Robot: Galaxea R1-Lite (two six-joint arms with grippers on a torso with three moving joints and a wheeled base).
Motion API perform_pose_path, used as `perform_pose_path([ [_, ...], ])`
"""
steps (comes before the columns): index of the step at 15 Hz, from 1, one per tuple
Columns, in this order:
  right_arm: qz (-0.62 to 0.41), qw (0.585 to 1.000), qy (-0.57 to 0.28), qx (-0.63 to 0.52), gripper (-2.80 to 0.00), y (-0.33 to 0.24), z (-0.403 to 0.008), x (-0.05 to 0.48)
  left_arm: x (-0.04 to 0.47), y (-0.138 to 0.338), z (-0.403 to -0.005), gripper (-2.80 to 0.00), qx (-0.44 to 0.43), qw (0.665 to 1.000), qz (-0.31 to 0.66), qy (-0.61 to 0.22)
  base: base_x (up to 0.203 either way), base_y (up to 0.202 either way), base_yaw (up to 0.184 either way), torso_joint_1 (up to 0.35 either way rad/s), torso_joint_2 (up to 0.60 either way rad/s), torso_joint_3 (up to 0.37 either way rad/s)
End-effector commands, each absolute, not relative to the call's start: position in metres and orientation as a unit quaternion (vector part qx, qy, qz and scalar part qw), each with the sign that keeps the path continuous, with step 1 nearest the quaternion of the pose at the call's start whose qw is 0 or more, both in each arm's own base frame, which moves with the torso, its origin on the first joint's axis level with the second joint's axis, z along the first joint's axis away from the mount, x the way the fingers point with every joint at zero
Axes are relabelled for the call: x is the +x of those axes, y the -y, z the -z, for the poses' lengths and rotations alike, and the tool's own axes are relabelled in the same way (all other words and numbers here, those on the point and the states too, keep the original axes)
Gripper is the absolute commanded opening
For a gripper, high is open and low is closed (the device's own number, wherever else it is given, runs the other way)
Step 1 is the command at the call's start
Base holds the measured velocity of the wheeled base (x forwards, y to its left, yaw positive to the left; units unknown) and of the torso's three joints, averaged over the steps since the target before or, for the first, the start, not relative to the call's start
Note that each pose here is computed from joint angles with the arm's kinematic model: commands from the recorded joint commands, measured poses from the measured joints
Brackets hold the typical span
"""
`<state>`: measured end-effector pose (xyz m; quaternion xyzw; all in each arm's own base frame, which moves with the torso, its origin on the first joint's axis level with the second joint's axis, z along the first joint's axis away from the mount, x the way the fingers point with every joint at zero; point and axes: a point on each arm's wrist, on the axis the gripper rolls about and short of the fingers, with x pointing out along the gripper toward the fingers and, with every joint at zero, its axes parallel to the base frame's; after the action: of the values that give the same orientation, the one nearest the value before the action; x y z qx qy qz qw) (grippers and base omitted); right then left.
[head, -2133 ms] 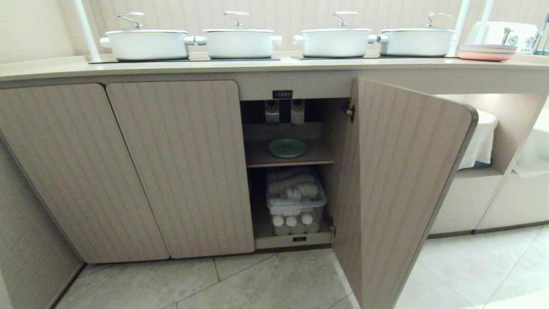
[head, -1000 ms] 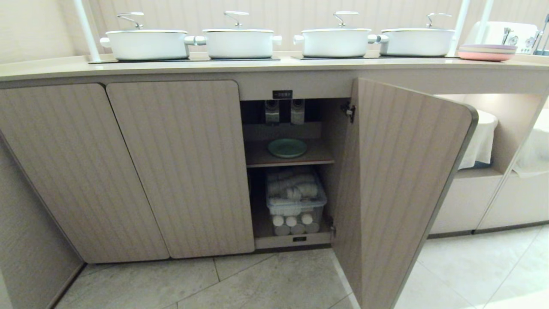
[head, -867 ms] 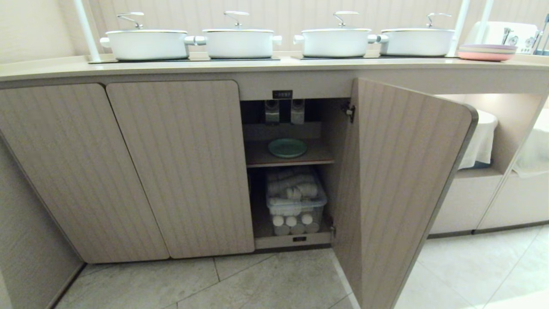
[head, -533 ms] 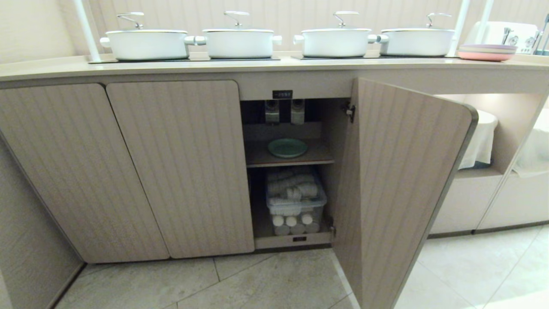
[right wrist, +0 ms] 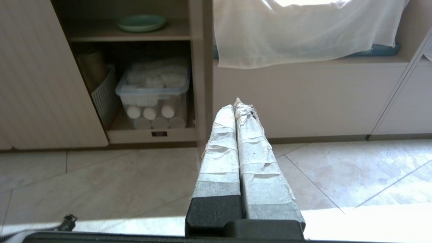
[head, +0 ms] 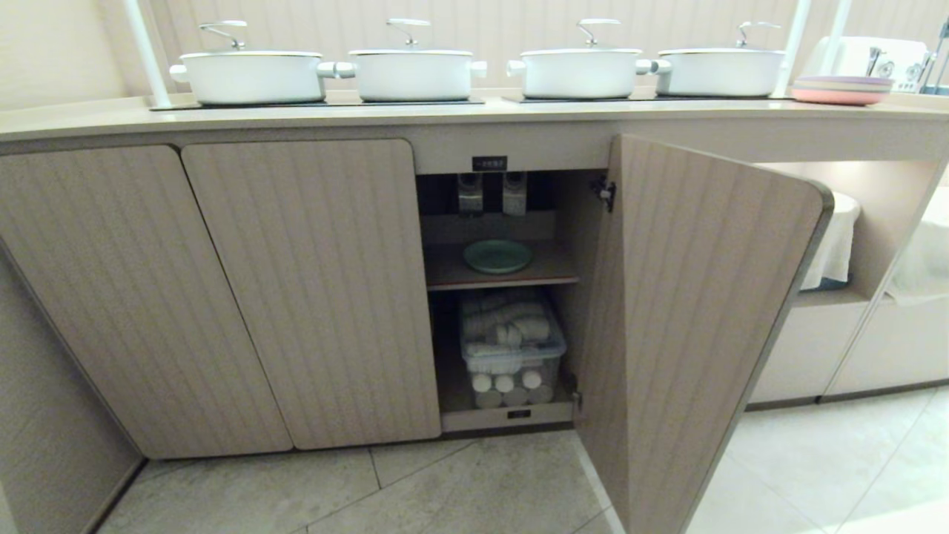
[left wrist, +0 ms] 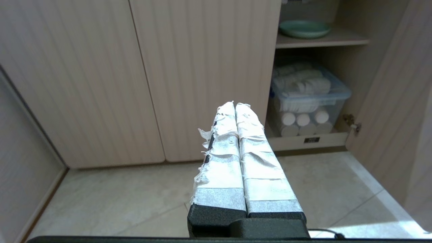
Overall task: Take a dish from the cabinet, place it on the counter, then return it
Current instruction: Take the plate from the cabinet
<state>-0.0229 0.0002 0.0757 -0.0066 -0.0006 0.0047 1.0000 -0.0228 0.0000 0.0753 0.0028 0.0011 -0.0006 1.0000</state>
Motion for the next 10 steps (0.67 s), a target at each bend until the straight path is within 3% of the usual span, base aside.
perform_pose_path([
  [1, -0.005, 1.0, 0.0, -0.007, -2.8, -0.0002, -0.0759, -0.0228, -0.0228, -0.0001, -0.0753, -2.8, 0.003, 1.0, 0.0, -0.001, 0.004, 0.131, 0.0, 0.002, 0.0, 0.004],
  [10, -0.005, 1.0, 0.0, -0.007, -2.8, -0.0002, -0.0759, -0.0228, -0.0228, 0.0, -0.0753, -2.8, 0.004, 1.0, 0.0, -0.001, 0.0, 0.195, -0.001, 0.003, 0.0, 0.004],
])
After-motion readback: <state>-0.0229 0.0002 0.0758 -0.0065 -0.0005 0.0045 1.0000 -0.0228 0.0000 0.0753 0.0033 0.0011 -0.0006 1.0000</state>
